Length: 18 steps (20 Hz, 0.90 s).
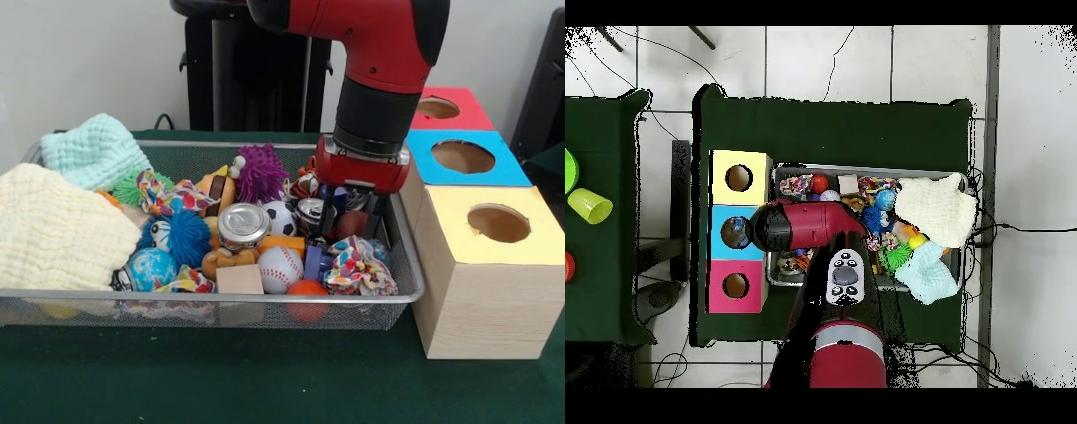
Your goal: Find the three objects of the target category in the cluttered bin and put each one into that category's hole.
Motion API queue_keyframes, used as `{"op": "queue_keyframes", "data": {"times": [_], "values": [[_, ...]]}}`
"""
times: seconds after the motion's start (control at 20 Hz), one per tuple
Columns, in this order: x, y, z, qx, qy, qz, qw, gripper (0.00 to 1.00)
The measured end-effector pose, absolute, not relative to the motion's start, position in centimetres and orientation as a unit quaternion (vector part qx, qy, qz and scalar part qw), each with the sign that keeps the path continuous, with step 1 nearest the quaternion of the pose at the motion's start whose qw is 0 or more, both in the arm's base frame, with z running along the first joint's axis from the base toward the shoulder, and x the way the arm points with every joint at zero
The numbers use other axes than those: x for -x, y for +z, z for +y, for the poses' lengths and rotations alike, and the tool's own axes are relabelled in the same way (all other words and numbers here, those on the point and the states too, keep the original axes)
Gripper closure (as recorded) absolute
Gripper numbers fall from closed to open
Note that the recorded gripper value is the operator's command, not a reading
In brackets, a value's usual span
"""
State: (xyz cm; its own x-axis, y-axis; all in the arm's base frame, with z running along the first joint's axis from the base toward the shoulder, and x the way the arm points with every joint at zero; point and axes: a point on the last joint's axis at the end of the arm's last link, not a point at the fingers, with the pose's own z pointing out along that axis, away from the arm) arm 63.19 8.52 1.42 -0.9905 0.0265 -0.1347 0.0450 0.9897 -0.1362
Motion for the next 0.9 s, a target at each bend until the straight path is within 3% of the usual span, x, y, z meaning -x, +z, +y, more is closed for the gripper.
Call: {"op": "queue_keyframes", "data": {"times": [0.55, 0.9], "values": [[-63.4, 1.4, 8.4, -0.020, -0.066, 0.995, 0.070, 0.00], [-64.4, 0.7, 8.0, -0.037, -0.034, 0.995, 0.085, 0.00]]}}
